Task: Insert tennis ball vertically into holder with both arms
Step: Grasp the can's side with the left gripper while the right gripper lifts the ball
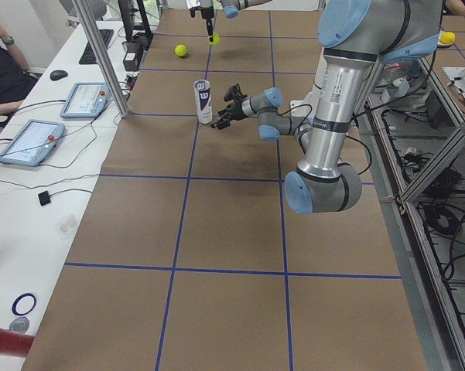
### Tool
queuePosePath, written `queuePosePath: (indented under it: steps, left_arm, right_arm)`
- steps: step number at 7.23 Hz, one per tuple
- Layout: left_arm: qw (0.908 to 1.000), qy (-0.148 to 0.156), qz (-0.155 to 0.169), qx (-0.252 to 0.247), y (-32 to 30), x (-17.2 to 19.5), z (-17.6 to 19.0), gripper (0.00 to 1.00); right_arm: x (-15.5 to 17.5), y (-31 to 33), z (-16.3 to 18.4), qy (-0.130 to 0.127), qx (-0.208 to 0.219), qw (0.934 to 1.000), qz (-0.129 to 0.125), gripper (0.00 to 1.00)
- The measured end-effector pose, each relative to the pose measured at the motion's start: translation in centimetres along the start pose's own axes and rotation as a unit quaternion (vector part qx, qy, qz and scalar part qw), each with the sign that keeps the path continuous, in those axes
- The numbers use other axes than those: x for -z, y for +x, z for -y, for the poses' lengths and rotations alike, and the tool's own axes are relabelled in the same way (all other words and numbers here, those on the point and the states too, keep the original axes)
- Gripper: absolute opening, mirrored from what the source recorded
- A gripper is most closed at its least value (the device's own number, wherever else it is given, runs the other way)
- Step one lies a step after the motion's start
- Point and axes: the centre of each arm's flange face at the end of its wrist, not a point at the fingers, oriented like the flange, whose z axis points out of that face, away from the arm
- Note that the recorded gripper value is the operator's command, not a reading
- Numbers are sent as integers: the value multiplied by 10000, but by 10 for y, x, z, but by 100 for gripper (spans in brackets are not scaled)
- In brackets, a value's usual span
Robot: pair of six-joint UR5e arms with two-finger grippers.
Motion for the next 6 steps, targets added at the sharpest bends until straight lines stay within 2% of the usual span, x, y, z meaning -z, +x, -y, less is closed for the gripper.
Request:
queuePosePath:
  steps: [2, 4, 6]
  left_arm:
    - [10000, 63, -69, -34, 43, -2, -15, 99]
    - [9998, 95, -168, -42, 84, -9, -14, 99]
    - [9998, 88, -163, -115, 107, -23, -13, 99]
  right_arm:
    - [43, -44, 31, 237, -499, 9978, 376, 0]
    - [68, -91, 54, 373, -874, 9939, 551, 0]
    - [78, -131, 67, 397, -1076, 9912, 669, 0]
